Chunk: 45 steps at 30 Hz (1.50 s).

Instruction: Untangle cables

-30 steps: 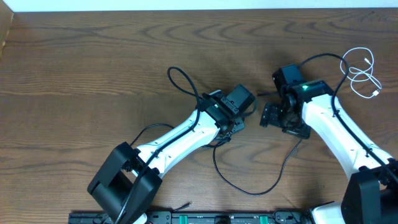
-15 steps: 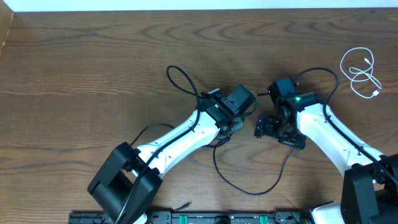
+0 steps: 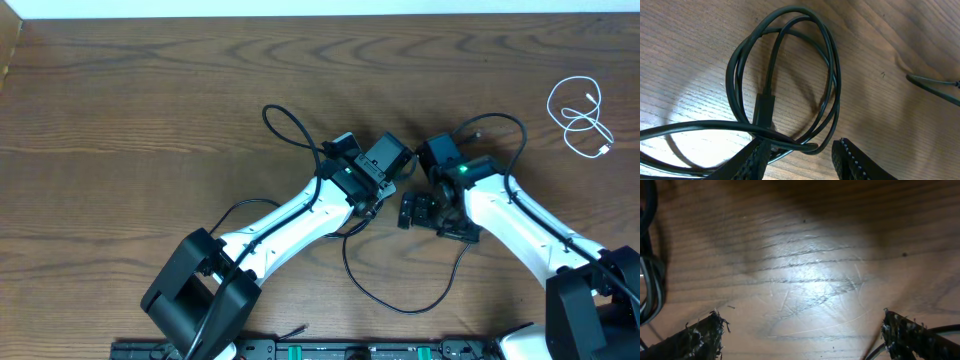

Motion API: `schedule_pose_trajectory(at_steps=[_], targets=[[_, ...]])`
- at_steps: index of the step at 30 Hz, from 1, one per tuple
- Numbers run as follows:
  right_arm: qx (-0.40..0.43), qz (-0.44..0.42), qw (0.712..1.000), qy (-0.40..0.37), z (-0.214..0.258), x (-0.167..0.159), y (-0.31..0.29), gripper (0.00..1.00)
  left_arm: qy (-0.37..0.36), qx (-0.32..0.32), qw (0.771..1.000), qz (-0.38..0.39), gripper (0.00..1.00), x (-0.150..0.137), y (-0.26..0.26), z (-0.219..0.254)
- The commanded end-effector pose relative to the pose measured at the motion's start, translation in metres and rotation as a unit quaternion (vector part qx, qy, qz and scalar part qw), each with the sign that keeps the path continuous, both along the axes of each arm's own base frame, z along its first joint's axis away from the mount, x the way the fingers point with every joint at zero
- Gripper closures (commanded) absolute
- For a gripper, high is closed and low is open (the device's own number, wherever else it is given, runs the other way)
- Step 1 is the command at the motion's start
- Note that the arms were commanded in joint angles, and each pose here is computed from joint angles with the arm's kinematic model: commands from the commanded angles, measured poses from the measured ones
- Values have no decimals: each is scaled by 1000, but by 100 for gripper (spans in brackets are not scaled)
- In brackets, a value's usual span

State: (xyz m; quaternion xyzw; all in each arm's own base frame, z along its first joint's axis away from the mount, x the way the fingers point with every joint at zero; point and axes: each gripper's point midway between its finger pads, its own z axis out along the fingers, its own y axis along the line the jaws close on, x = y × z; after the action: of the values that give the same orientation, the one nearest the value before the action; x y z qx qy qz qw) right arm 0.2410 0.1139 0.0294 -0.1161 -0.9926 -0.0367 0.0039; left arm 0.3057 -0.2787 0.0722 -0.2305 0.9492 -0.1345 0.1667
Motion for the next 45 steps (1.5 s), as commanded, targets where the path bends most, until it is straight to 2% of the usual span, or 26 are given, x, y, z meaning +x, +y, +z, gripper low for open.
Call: schedule_pose_trajectory(at_steps=[1,15,17,19,20,21,25,29,33,37,41,45], targets=[[-3,5,1000,5,-3,-4,1,1,4,20,1000,12,54,0,8,-13],[-2,5,1000,2,-3,-2,2,1,17,33,999,12,51,2,6,-36],[-2,5,1000,2,-3,-2,2,1,17,33,999,12,58,2,6,-36],[-2,5,1000,3,-3,-3,2,1,17,33,999,12,75,2,6,-36],[-2,5,1000,3,-3,-3,2,1,17,33,999,12,86,2,6,-36],[-3,6,1000,4,-3,-3,1,1,16,32,999,12,92,2,6,-36],[-9,6,1000,5,-3,-4,-1,1,3,16,1000,20,93,13,5,-29],[-1,29,1000,4,-3,-4,1,1,17,-29,999,26,92,20,7,-16],[77,122,990,-5,1,-2,27,7,56,-103,993,-9,93,19,4,1],[237,226,944,-31,23,-4,72,12,109,-191,975,-16,93,16,1,16],[349,230,907,-52,49,1,91,11,167,-275,947,13,93,19,6,30],[416,223,879,-69,68,6,97,13,225,-339,912,58,92,19,9,43]])
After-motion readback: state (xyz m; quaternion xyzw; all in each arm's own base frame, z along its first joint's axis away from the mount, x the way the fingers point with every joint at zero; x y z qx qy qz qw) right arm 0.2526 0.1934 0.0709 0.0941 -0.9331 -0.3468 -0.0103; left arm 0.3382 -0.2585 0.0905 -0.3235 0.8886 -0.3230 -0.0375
